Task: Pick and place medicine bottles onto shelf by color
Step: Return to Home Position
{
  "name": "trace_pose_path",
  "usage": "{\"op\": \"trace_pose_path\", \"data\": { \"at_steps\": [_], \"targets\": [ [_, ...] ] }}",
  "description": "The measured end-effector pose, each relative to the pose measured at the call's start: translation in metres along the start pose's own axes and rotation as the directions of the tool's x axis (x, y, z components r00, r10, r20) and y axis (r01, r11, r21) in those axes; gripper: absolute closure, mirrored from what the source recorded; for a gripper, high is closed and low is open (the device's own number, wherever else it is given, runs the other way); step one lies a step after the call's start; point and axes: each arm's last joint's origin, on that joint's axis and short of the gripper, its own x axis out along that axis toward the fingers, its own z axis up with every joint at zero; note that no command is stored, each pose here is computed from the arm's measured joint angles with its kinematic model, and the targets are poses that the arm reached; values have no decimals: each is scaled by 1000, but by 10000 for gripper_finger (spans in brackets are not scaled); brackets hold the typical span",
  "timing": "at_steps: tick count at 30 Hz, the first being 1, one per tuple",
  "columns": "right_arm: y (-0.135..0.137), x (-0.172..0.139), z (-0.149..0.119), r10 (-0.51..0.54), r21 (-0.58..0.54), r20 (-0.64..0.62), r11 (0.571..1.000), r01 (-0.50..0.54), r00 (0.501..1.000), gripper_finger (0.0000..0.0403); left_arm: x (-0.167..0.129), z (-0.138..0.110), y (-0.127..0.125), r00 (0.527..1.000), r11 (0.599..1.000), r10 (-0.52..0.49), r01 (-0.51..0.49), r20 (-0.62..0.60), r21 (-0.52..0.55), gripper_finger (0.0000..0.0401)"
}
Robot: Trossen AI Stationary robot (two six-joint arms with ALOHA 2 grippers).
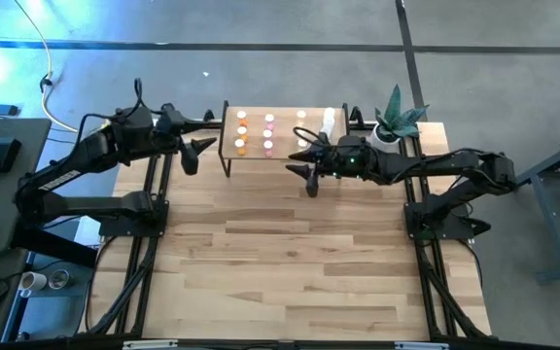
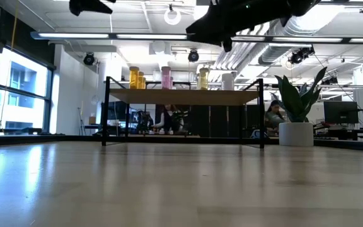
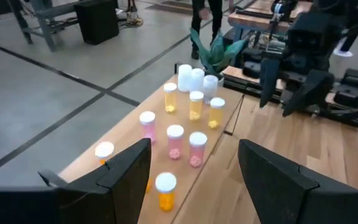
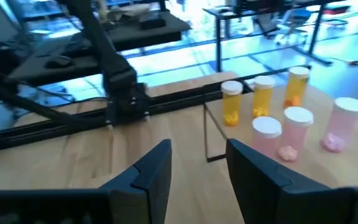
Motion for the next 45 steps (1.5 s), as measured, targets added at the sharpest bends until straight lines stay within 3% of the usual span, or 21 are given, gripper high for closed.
{"op": "trace_pose_path", "data": {
  "at_steps": [5,10,15,21,33,37,45],
  "targets": [
    [10,0,21,-75,8,55,997,75,996,258,2,-20,-1,996,997,-75,76,48,-13,172],
    [14,-9,67,-128,33,104,992,125,986,258,0,-41,-3,980,983,-183,185,82,-19,172],
    [14,-24,110,-170,27,81,985,168,982,258,0,-71,-4,960,965,-257,261,111,-26,172],
    [18,-41,142,-214,-5,83,977,215,973,258,-6,-101,-5,915,934,-350,358,202,-3,172],
    [20,-50,156,-215,41,101,976,212,971,258,-6,-158,-2,865,923,-363,385,348,5,172],
    [20,-53,158,-215,42,105,977,211,971,258,1,-177,-2,864,914,-363,403,349,-46,172],
    [21,-85,169,-209,52,152,978,204,966,258,20,-211,-2,877,919,-362,393,315,-39,172]
  ]
}}
